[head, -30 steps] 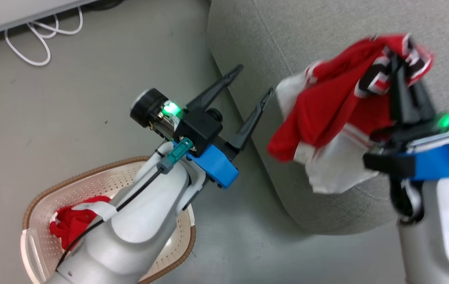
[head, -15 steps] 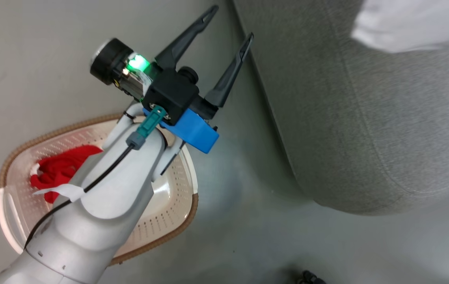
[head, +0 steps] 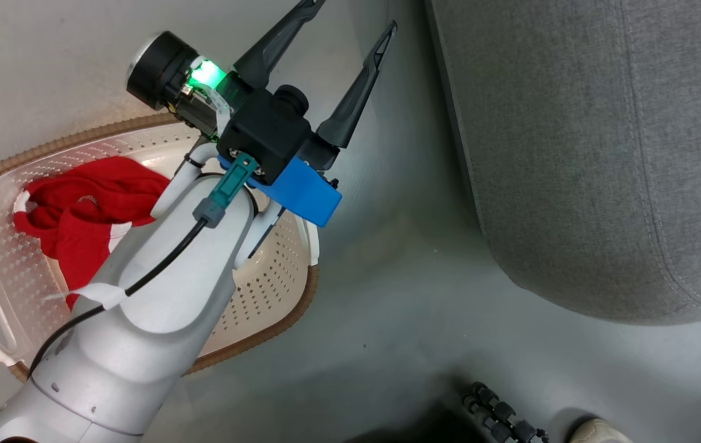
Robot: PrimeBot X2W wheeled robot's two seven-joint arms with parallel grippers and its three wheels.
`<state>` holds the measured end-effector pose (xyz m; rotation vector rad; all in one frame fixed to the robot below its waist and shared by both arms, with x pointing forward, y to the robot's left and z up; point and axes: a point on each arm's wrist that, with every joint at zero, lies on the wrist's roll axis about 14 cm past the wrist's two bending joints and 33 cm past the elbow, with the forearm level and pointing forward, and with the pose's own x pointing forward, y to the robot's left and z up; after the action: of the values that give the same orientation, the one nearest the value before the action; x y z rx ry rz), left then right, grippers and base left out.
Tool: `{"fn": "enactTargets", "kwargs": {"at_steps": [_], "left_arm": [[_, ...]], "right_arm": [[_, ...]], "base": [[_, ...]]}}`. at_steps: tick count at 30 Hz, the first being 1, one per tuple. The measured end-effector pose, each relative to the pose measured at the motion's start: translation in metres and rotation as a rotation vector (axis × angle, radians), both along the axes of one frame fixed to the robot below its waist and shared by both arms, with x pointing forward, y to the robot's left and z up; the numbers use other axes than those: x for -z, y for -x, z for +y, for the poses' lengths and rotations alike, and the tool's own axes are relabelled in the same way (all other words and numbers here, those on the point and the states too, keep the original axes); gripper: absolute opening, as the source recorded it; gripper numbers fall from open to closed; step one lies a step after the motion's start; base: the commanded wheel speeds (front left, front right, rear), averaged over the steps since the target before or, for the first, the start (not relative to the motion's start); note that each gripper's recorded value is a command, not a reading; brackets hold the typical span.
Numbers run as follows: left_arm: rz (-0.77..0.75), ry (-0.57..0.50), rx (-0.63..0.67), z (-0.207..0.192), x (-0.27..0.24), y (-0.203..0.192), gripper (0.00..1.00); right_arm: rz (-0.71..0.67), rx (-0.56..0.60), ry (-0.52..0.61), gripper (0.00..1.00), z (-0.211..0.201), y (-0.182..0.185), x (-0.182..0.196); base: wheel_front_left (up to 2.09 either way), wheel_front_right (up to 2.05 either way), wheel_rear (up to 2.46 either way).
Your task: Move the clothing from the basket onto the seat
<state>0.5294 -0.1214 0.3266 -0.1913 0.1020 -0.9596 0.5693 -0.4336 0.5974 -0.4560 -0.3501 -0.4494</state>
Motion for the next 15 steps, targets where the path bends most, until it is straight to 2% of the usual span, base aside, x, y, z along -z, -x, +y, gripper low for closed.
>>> {"fn": "enactTargets", "kwargs": {"at_steps": [6,13,15], "left_arm": [[0.010,0.000,0.004,0.000,0.004,0.003,1.00],[0.000,-0.002,-0.008,0.004,-0.001,0.001,1.00],[-0.002,-0.001,-0.008,0.004,-0.004,0.001,1.00]], "right_arm": [[0.126,0.048,-0.114,0.00,-0.010,0.000,0.065],[0.338,0.124,-0.293,0.00,-0.011,0.036,0.167],[0.360,0.137,-0.323,0.00,-0.010,0.044,0.178]], "base": [[0.00,0.00,0.00],[0.00,0.00,0.00],[0.00,0.00,0.00]]}}
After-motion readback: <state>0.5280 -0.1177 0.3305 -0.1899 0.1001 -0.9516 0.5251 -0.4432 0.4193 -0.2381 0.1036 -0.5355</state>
